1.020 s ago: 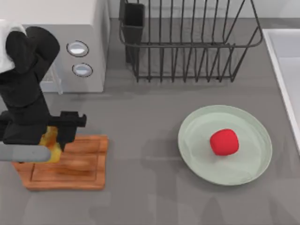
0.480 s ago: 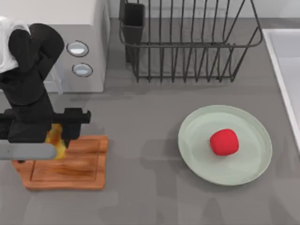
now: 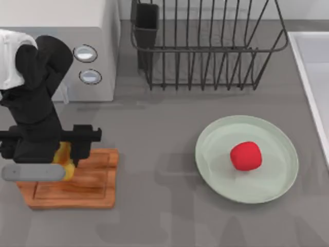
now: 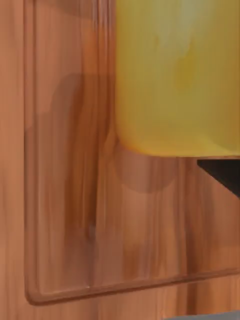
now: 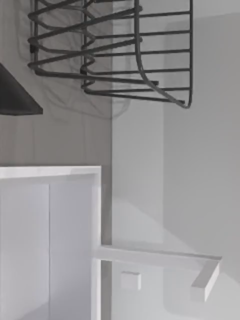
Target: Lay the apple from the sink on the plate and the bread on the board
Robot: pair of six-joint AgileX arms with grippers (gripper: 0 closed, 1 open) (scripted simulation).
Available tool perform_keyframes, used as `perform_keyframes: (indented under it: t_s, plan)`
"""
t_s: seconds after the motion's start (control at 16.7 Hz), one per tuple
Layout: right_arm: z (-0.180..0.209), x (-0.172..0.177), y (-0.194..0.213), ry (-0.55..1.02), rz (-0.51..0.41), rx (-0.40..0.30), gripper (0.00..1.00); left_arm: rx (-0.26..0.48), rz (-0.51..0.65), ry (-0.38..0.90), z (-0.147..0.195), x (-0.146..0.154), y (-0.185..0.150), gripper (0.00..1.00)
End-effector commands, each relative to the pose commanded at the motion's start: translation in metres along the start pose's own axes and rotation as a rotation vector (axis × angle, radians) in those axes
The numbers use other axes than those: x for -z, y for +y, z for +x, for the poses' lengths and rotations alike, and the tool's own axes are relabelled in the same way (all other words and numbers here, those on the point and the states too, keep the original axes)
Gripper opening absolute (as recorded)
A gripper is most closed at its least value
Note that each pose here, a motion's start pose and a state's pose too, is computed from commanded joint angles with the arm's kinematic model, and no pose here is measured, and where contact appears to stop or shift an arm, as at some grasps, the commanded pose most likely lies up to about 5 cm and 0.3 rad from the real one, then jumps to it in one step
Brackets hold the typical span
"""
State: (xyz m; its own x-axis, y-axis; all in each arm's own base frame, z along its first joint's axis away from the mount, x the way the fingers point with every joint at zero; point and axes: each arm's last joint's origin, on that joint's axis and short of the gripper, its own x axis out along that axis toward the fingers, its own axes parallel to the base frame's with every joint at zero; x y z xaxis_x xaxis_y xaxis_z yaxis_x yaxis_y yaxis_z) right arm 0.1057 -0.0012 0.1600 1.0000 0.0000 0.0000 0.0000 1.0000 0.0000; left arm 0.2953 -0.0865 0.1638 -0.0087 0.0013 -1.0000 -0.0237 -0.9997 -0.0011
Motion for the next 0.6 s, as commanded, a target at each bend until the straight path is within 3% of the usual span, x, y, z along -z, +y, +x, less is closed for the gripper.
perform_keyframes:
  t_s: [0.6]
  plan:
    - [0.0, 0.0, 0.0, 0.0, 0.0, 0.0, 1.0, -0.002, -0.002, 0.006, 0.023, 0.0, 0.001, 0.0]
